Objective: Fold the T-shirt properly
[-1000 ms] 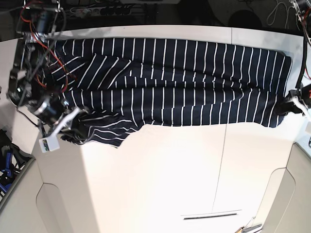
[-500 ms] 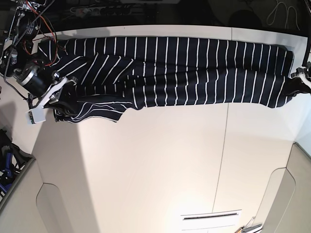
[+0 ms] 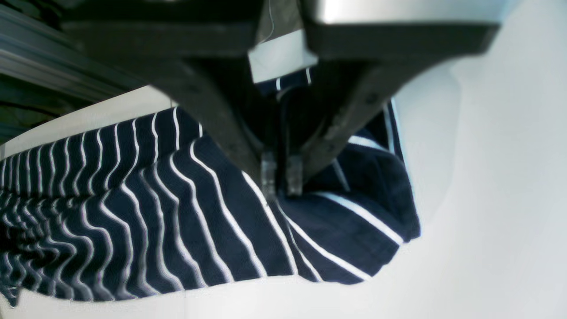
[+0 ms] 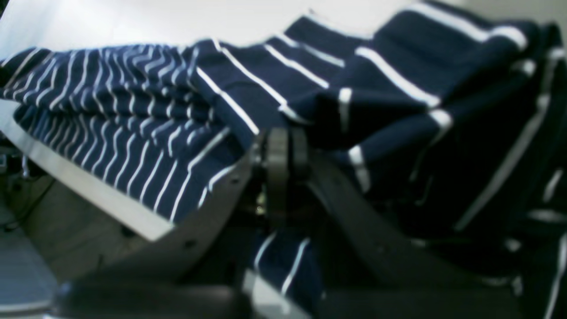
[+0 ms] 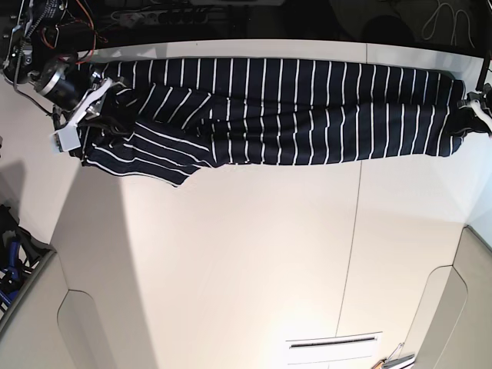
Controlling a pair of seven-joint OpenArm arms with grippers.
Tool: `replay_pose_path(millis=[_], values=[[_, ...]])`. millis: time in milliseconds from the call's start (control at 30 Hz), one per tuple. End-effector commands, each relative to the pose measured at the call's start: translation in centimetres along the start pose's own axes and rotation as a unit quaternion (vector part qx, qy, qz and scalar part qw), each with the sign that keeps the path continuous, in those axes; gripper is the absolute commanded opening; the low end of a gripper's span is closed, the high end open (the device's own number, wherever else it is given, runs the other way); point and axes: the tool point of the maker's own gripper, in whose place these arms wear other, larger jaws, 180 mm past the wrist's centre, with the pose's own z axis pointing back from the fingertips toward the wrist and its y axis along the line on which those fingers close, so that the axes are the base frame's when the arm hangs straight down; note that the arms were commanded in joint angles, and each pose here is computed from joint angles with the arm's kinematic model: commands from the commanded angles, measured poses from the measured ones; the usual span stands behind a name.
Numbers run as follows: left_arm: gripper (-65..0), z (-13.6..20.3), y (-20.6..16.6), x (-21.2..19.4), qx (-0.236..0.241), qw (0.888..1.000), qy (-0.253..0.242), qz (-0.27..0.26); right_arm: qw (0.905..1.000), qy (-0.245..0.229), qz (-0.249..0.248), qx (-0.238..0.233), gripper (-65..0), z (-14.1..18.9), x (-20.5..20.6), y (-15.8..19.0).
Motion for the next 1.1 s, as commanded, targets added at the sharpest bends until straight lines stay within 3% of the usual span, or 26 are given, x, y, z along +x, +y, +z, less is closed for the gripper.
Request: replay_pose_path(millis=[0, 133, 200, 300, 367, 400, 600, 700, 900, 967, 1067], values=[[-65.0, 0.7, 0.3, 1.3, 0.009, 1.0, -0.012, -0.02, 0.9999, -0.013, 0.004, 0.001, -65.0, 0.4, 0.5, 0.2], [-65.0, 0.7, 0.5, 1.1, 0.013, 1.0, -0.008, -0.021, 0.9995, 0.019, 0.005, -0.024, -65.0, 0.5, -1.7, -0.4], [-60.2, 0.7, 0.5, 1.1, 0.013, 1.0, -0.009, -0.021, 0.9993, 0.023, 0.003, -0.029, -65.0, 0.6, -2.0, -0.5], [-47.7, 0.7, 0.5, 1.1, 0.013, 1.0, -0.008, -0.021, 0.9993, 0.023, 0.002, -0.031, -43.1, 0.6, -2.0, -0.6], [-40.6, 0.8, 0.5, 1.1, 0.013, 1.0, -0.009, -0.021, 0.9992, 0.025, 0.002, -0.031, -35.2, 0.6, -2.1, -0.6], [-38.8, 0.8, 0.5, 1.2, 0.013, 1.0, -0.011, -0.021, 0.9991, 0.028, 0.0, -0.032, -34.6, 0.6, -2.1, -0.7], [-38.7, 2.5, 1.0, 3.5, 0.01, 0.997, -0.073, -0.002, 0.9997, 0.005, -0.018, -0.016, -34.7, 1.8, -0.6, -0.2], [-38.0, 4.2, 2.0, 4.3, 0.027, 0.995, -0.099, 0.007, 0.999, -0.025, -0.007, -0.036, -34.7, 3.4, 1.3, -0.9], [-25.8, 4.7, 2.4, 3.3, 0.033, 0.993, -0.11, 0.024, 0.9925, -0.098, 0.027, -0.068, -35.3, 6.4, 5.5, -1.2], [-25.4, 4.5, 3.1, 2.9, 0.051, 0.991, -0.117, 0.027, 0.9907, -0.114, 0.036, -0.066, -41.1, 6.4, 6.5, -1.0], [-23.6, 4.0, 4.0, 2.2, 0.062, 0.989, -0.127, 0.045, 0.9886, -0.128, 0.035, -0.071, -62.6, 6.0, 7.3, -0.9]])
